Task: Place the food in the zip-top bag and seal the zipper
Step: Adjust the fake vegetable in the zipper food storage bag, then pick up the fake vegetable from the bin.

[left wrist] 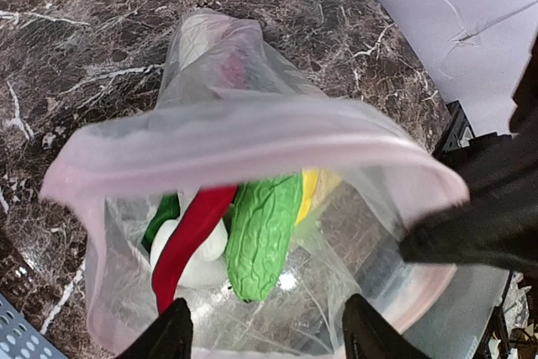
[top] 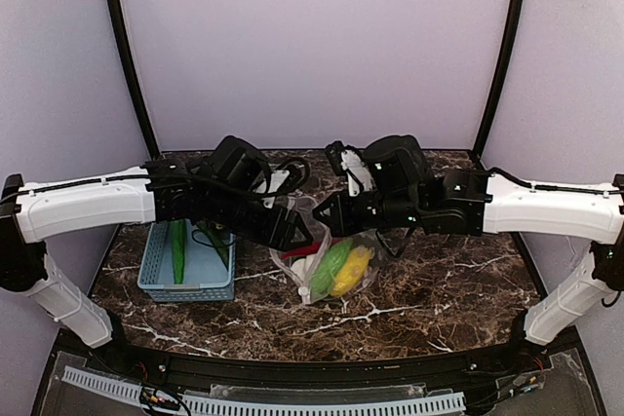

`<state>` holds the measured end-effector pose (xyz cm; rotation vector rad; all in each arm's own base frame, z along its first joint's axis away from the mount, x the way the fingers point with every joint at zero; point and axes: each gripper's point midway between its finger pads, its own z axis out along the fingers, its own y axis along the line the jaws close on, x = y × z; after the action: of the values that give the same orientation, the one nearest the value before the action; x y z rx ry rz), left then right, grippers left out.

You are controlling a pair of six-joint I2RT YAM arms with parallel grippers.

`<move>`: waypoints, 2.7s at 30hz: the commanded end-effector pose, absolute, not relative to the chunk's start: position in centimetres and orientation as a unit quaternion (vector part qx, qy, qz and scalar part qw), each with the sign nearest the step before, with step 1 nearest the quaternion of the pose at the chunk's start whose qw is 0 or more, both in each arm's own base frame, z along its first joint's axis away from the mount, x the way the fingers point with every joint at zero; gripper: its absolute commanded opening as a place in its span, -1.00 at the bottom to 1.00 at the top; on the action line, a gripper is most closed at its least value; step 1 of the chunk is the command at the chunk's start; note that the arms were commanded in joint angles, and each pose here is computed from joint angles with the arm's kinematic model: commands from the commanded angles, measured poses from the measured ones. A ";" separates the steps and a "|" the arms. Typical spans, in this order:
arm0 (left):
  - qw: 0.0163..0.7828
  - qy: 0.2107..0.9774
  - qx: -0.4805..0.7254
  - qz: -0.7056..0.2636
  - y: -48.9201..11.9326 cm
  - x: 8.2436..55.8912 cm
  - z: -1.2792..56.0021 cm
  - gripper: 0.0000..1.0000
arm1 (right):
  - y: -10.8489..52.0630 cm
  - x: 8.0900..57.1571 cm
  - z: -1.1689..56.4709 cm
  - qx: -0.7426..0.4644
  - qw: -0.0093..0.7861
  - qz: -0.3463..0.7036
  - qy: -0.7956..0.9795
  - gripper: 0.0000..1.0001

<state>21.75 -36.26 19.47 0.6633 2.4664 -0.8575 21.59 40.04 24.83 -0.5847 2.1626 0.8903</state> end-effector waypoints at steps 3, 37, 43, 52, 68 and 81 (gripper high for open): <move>0.216 0.890 0.238 -0.322 -32.5 19.4 23.4 0.42 | 39.7 21.6 26.0 -0.214 0.374 0.352 0.831 -1.00; 0.218 0.967 -0.117 -0.065 -7.8 24.9 8.5 0.26 | 38.6 22.3 26.6 -0.210 0.382 0.355 0.827 -1.00; 0.202 0.969 -0.131 -0.060 -7.0 24.9 6.5 0.21 | 38.4 22.3 26.6 -0.209 0.382 0.355 0.827 -1.00; 0.181 0.972 -0.133 -0.063 -7.0 25.0 4.6 0.05 | 38.2 22.3 26.7 -0.206 0.384 0.356 0.827 -1.00; 0.149 0.979 -0.132 -0.030 -6.2 24.7 2.2 -0.23 | 38.1 22.3 26.9 -0.206 0.384 0.357 0.826 -1.00; 0.134 0.982 -0.132 -0.018 -5.7 23.8 1.1 -0.53 | 37.7 22.2 26.9 -0.204 0.385 0.357 0.826 -1.00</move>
<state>24.88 -6.23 2.11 -0.3808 2.8103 -0.0825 22.08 38.30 25.81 -0.5407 2.1395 0.8928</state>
